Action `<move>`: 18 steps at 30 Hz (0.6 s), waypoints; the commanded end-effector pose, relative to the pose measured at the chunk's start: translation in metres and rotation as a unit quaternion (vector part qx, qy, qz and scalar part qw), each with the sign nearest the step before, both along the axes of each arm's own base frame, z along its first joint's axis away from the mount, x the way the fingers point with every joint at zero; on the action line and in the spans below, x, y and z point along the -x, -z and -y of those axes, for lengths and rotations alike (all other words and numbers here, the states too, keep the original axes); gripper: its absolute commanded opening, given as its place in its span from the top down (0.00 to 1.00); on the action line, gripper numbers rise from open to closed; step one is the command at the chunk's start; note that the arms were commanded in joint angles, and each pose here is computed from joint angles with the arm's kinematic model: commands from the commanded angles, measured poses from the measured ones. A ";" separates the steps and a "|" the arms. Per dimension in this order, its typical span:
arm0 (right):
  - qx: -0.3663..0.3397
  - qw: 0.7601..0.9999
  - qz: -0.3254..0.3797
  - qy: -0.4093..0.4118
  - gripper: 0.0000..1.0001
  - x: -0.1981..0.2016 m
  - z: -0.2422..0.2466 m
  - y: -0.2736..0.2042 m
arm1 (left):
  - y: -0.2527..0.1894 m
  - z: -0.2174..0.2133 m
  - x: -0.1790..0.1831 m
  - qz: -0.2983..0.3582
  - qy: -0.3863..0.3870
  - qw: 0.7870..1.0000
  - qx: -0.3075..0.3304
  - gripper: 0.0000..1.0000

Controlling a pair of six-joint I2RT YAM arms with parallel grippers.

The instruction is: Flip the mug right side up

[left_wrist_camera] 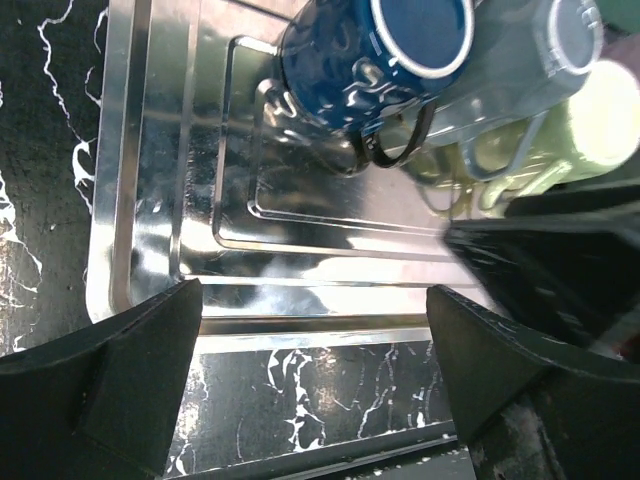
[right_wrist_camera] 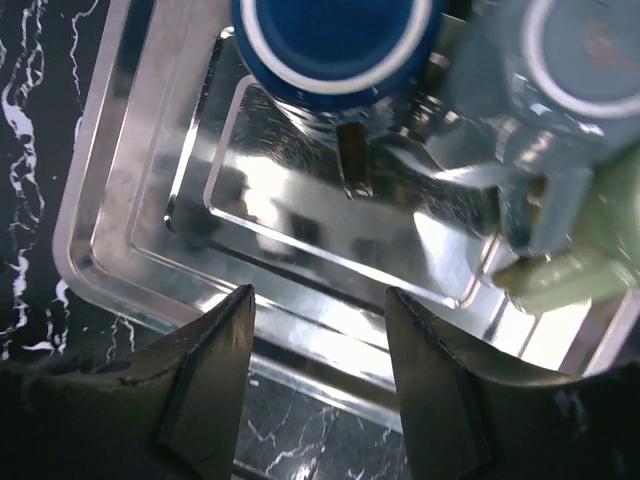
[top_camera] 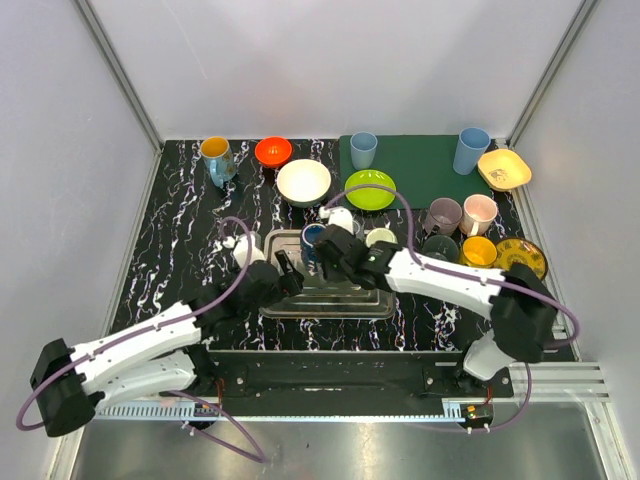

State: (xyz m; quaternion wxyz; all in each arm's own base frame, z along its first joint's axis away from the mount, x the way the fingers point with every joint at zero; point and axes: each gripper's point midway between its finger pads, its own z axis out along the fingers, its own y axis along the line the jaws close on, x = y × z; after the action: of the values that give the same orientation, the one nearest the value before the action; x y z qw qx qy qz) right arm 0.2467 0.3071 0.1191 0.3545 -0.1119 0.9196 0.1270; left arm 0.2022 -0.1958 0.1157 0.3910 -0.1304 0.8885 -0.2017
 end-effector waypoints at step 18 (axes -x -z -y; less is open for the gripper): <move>0.127 0.986 0.091 -0.064 0.31 -0.071 -0.032 0.027 | -0.021 -0.044 0.019 0.045 -0.036 0.997 0.055 0.03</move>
State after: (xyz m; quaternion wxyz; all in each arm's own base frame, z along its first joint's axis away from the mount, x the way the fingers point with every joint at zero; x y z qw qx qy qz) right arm 0.2882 0.3365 0.0653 0.3608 -0.2299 0.9033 0.0322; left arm 0.1790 -0.1555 0.1376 0.4236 -0.1702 0.8525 -0.2546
